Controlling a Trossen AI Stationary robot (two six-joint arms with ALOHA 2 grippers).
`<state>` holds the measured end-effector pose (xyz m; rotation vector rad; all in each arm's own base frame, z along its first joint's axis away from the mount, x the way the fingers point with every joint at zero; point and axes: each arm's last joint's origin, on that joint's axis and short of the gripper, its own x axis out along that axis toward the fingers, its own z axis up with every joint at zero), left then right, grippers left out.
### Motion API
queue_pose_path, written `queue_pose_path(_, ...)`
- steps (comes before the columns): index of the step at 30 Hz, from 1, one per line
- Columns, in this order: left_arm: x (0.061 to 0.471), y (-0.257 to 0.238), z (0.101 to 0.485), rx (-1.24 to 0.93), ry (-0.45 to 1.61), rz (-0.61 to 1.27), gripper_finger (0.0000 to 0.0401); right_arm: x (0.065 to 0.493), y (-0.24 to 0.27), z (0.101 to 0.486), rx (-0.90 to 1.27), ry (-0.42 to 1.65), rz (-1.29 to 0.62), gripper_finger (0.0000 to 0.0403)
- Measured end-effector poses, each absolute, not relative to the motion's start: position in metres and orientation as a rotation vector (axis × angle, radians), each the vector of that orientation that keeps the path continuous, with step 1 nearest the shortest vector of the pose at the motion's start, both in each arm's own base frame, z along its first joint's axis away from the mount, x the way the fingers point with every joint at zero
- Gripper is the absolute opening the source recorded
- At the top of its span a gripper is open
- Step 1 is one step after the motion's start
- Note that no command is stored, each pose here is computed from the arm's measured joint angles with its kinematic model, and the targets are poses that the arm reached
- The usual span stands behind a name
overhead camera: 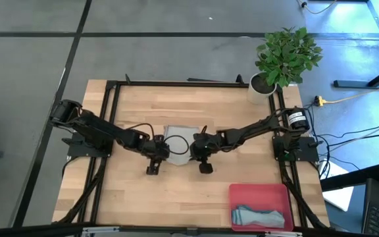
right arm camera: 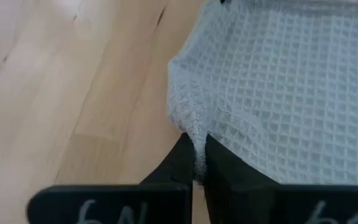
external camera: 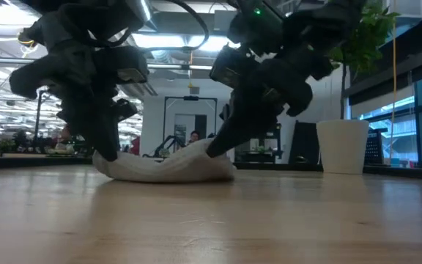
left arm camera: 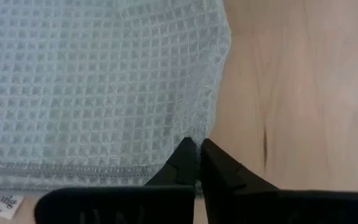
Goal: Roll microfiber towels into tight, uniform cylinder then place into a basket
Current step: Roll the gray towel
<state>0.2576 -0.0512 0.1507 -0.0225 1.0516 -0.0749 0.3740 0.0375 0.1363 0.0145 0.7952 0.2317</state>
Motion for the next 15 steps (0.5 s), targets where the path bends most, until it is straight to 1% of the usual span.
queue_pose_path(3,0.256,-0.050,0.156,-0.034,1.037,-0.077,0.0000,0.377,0.038,0.141,0.022,0.834,0.227,0.0015)
queue_pose_path(6,0.255,-0.049,0.167,-0.031,0.985,-0.064,0.0000,0.381,0.039,0.147,0.011,0.829,0.217,0.0015)
queue_pose_path(10,0.249,-0.045,0.173,-0.033,0.985,0.019,0.0000,0.381,0.039,0.149,-0.013,0.858,0.147,0.0015)
queue_pose_path(15,0.244,-0.040,0.172,-0.043,1.019,0.158,0.0000,0.380,0.037,0.150,-0.011,0.887,0.006,0.0015)
